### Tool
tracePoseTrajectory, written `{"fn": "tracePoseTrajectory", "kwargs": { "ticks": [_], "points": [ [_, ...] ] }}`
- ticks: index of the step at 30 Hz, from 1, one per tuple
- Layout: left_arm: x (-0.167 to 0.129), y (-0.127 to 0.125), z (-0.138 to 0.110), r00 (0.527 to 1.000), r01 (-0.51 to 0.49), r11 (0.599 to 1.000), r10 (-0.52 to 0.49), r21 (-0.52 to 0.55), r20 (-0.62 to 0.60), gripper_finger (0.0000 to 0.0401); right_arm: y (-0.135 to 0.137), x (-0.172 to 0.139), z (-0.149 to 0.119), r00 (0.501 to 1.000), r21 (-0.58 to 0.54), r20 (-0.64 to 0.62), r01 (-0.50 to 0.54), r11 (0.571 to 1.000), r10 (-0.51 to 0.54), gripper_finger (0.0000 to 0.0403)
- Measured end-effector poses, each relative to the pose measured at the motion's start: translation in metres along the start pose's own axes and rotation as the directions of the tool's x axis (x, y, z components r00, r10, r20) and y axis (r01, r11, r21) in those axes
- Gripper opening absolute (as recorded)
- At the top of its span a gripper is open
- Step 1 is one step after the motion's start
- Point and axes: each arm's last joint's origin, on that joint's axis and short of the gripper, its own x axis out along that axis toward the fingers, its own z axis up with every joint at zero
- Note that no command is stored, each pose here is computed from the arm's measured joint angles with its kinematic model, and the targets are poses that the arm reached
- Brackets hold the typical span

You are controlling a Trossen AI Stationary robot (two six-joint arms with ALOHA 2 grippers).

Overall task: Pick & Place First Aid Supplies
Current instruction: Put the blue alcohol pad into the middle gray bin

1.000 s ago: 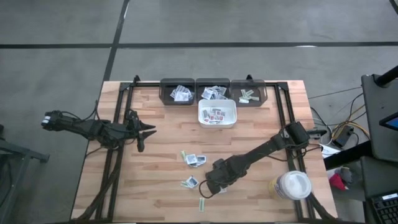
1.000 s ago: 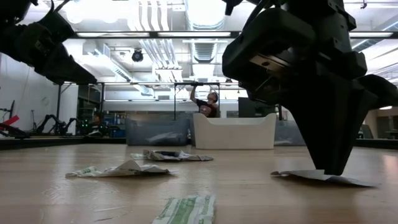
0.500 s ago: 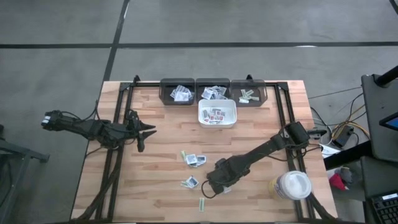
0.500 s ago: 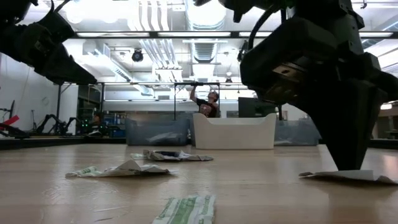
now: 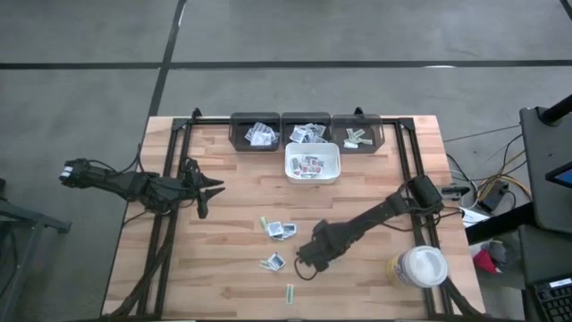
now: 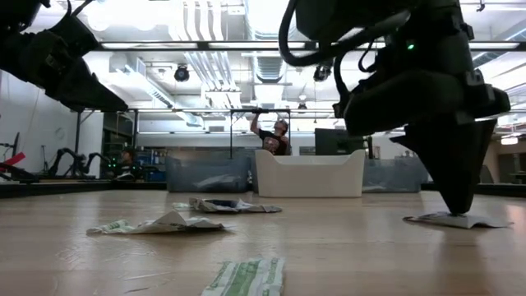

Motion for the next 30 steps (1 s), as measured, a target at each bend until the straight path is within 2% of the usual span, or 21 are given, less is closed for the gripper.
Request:
{"fn": "tracePoseTrajectory", "kwargs": {
  "ticks": [10, 22, 30],
  "points": [
    [0.0, 0.0, 0.0, 1.0, 0.0, 1.0, 0.0, 0.0, 0.0, 0.0094, 0.0002, -0.0016, 0.0, 1.0, -0.041, -0.005, -0.009, 0.999, 0.009, 0.0014],
    [0.0, 0.0, 0.0, 1.0, 0.0, 1.0, 0.0, 0.0, 0.0, 0.0094, 0.0008, -0.0028, -0.0006, 0.999, -0.019, -0.025, -0.021, 1.0, 0.021, 0.0076],
    [0.0, 0.0, 0.0, 1.0, 0.0, 1.0, 0.0, 0.0, 0.0, 0.0094, 0.001, -0.0018, -0.0005, 0.999, 0.016, -0.03, -0.029, 0.999, 0.03, 0.0098]
  ]
}}
